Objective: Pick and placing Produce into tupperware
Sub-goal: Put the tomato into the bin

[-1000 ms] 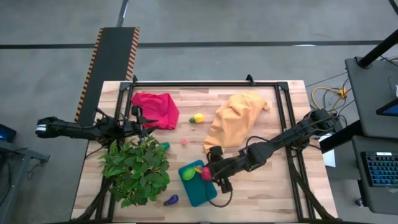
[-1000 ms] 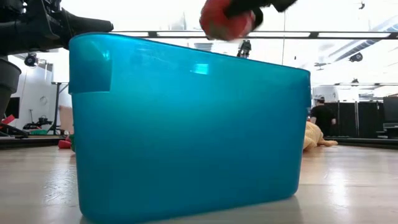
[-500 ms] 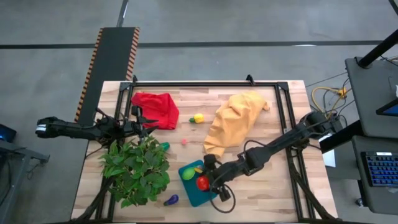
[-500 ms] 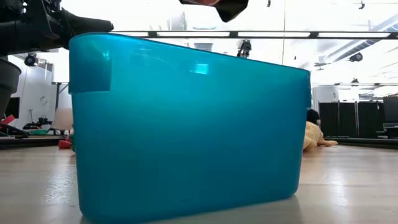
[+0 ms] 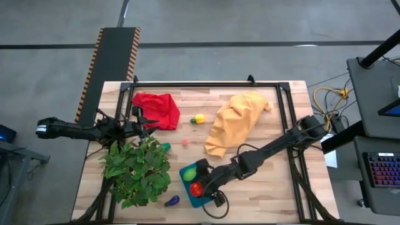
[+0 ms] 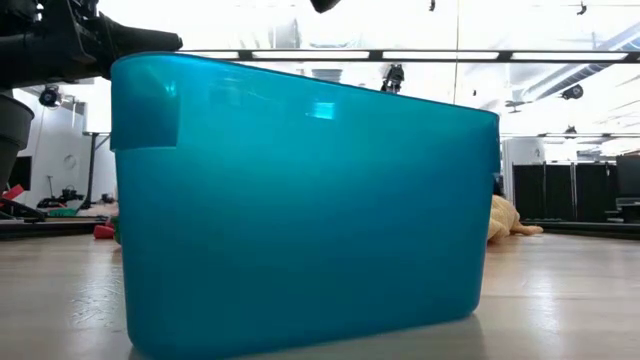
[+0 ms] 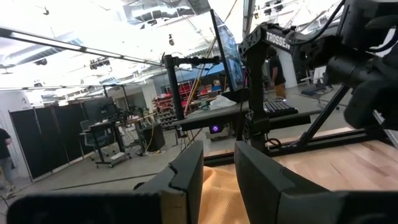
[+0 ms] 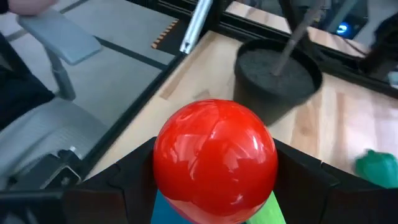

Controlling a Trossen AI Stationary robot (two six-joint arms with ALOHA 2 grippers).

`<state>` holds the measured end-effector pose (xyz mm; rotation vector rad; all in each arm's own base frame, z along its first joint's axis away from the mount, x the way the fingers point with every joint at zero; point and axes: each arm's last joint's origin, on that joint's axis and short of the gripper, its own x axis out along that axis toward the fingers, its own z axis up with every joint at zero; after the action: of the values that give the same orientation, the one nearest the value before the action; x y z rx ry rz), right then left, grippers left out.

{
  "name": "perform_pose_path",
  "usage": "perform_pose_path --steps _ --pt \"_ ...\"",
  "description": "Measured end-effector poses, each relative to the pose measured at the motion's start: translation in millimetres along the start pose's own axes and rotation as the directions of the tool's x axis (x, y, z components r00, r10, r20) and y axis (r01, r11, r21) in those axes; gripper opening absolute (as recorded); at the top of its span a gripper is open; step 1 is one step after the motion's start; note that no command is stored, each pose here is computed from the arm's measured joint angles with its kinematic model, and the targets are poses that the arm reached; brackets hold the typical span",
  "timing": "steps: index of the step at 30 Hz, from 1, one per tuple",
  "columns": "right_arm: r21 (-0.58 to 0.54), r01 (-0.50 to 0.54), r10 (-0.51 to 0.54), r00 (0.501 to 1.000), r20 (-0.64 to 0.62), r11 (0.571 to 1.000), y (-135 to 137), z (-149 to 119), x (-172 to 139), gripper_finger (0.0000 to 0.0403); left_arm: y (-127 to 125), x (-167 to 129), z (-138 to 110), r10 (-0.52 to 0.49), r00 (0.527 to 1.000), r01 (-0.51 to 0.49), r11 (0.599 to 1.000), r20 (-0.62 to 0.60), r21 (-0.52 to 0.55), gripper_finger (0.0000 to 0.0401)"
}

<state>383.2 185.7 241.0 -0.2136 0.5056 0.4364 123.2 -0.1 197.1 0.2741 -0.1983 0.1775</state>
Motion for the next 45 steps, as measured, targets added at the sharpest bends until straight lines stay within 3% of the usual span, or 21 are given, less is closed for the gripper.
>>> perform_pose_path --steps 13,20,45 --pt "-0.041 -0.049 0.043 0.990 -0.132 0.998 1 5 32 0.0247 0 0 1 0.002 1.000 -0.002 1.000 0.007 -0.001 0.0078" --pt "-0.038 -0.052 0.045 0.984 -0.174 0.998 0 2 33 0.0247 0 0 1 0.004 1.000 -0.004 1.000 0.012 -0.002 0.0078" --pt "0.079 -0.090 0.108 0.955 -0.275 0.993 -9 -26 56 0.0247 1 0 1 0.005 1.000 -0.005 1.000 0.012 -0.003 0.0078"
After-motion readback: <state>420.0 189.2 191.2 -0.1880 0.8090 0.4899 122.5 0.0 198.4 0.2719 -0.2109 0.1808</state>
